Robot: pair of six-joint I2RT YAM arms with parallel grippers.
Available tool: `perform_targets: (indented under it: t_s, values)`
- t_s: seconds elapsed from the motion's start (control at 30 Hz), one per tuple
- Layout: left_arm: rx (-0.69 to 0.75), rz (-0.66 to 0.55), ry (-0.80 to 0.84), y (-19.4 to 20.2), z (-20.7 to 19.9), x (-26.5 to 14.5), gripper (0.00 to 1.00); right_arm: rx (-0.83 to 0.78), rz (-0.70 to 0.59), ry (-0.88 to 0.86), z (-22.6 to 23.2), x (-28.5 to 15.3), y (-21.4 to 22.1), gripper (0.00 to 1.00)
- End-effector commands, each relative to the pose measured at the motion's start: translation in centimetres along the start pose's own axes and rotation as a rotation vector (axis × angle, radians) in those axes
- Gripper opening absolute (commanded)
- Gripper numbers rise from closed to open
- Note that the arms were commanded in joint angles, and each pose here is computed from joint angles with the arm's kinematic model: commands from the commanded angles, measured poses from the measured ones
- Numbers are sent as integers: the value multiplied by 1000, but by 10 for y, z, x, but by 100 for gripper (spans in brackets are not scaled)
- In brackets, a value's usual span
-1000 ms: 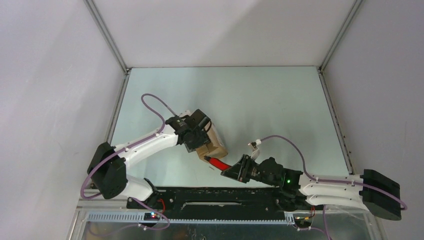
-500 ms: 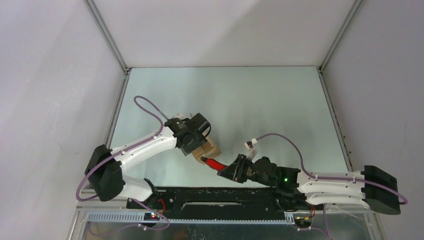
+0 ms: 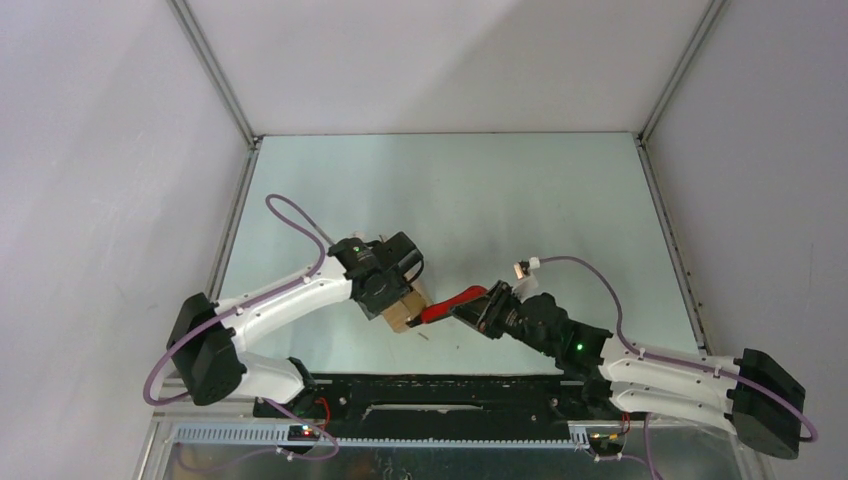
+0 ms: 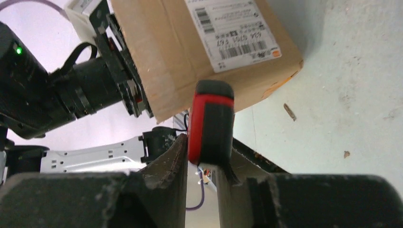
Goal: Unpack the express box
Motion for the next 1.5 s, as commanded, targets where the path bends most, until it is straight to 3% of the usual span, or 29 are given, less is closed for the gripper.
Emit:
perform_targets:
  t_s: [0.0,0.07,0.13,0.33,0.43,0.6,0.97,1.3,1.47]
  values:
    - [75,16,-128,-4,34,-16,0,-52,-88,219,-50,4,-15,0]
    - [69,33,-129,-2,31,-15,1,-52,-90,228,-52,4,-14,0]
    - [75,56,-109,-1,25,-14,9,-68,-94,229,-53,3,-16,0]
    - [60,109,-46,-7,10,-16,46,-109,-100,182,-44,4,-26,0]
    - [55,139,-27,-7,6,-16,70,-126,-108,179,-42,7,-31,0]
    - [102,174,55,-8,-10,-23,99,-163,-106,96,-20,10,-40,0]
    - [188,222,242,-36,-25,-35,98,-246,12,-82,3,1,-52,0]
    - [272,289,298,-36,-24,-37,60,-257,39,-103,20,9,-63,0]
    - [281,288,296,-40,-22,-35,48,-249,58,-85,26,2,-73,0]
Point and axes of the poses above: each gripper's point midway between its finger pads, its own x axis out along the fingers, its own z axis along the line the jaws close on, y = z × x, the point moved 2 cm from there along -x, back along the fingers, and after that the axes turned 15 degrees about -x, right-handed, at the moved point
